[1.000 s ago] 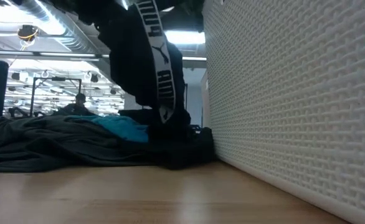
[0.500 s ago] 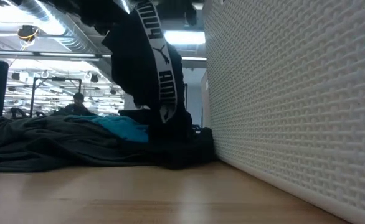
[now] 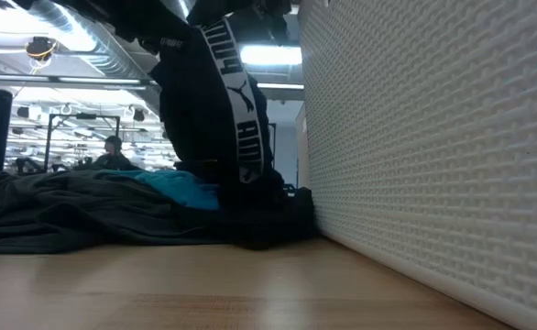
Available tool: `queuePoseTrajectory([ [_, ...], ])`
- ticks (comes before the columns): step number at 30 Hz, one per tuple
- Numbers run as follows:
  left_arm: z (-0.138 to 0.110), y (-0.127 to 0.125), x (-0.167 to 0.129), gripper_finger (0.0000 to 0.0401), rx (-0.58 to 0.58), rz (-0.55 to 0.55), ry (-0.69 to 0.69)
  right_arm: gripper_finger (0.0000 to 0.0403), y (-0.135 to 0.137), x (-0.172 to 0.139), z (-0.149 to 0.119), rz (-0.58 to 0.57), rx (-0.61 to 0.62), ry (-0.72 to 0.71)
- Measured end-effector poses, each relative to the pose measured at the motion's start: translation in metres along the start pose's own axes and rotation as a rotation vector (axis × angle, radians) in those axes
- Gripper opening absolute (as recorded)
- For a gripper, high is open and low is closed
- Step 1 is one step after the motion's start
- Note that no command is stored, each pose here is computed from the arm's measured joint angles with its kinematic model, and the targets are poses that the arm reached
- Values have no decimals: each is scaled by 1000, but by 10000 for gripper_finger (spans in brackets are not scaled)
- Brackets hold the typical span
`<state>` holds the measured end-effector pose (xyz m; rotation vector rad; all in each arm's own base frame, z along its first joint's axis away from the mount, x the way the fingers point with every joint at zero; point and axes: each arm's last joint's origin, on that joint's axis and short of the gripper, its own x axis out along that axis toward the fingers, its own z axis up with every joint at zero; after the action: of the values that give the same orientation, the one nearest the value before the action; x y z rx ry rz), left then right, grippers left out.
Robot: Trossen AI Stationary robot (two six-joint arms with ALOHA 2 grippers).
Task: Sort clothes
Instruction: Put the blue underwear into the bottom white laundry bin
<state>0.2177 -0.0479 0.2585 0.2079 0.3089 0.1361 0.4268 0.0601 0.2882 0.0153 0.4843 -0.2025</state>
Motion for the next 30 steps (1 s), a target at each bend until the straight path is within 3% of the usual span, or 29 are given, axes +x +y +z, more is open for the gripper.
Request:
queuePoseTrajectory([
  [9,1,0,-1,13,-4,10,11,230,-8,-6,-3,-109,-11,49],
  [16,8,-3,-2,13,26,-49,-68,230,-1,3,-5,82,-15,49],
  [19,9,-5,-2,13,35,-93,-79,220,2,9,-9,103,-30,52],
  [22,8,-5,-2,13,22,-93,-76,176,2,10,-10,104,-51,54],
  [28,8,-4,-2,13,-9,-92,-74,28,2,9,-8,106,-87,40],
  [30,8,-4,-2,13,-7,-92,-73,17,3,9,-8,107,-105,41],
])
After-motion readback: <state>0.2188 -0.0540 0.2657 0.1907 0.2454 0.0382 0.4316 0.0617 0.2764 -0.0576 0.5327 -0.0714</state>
